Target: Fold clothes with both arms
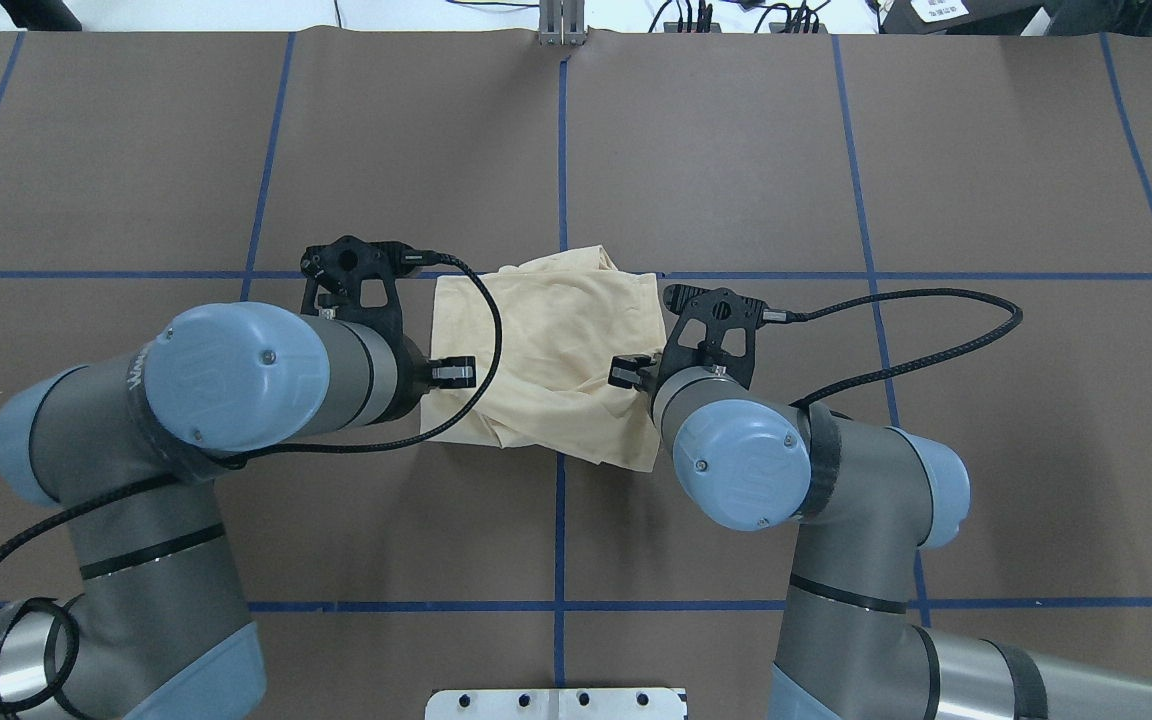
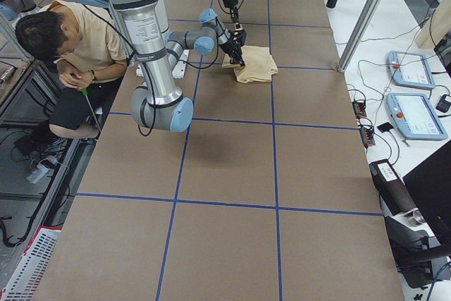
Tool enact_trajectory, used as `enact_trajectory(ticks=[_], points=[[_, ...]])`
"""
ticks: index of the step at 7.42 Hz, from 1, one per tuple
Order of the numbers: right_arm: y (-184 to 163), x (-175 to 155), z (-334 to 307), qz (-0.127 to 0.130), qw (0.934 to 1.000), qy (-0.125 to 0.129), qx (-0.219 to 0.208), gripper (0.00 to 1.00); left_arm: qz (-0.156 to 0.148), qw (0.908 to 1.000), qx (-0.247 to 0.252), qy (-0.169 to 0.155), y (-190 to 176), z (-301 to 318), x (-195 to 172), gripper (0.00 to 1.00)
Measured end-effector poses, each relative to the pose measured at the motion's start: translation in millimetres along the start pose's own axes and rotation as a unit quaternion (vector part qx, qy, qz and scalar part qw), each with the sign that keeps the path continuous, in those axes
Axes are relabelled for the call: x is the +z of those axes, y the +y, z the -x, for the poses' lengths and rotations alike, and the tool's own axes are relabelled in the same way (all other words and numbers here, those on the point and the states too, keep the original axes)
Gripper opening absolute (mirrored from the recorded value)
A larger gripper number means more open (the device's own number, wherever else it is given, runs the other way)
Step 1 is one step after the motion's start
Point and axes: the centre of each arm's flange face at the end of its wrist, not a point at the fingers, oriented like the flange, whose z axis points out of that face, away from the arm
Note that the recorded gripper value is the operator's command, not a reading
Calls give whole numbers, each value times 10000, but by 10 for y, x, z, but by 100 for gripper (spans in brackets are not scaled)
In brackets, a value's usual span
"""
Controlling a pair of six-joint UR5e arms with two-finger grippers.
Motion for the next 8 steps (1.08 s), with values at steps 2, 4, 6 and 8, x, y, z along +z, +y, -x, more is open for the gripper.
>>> enact_trajectory(ticks=[2, 4, 6, 8], points=[[-179, 304, 212, -110, 9997, 196, 27, 0, -157, 9992, -22, -355, -350, -13, 353, 0], [-313, 600, 295, -190, 9988, 446, -11, 0, -288, 9975, -42, -645, -499, 16, 768, 0], [-372, 779, 289, -221, 9978, 618, -56, 100, -363, 9966, -45, -741, -535, 99, 1073, 61], [-448, 861, 257, -159, 9974, 696, -110, 100, -400, 9963, 56, -762, -586, 186, 1155, 100]])
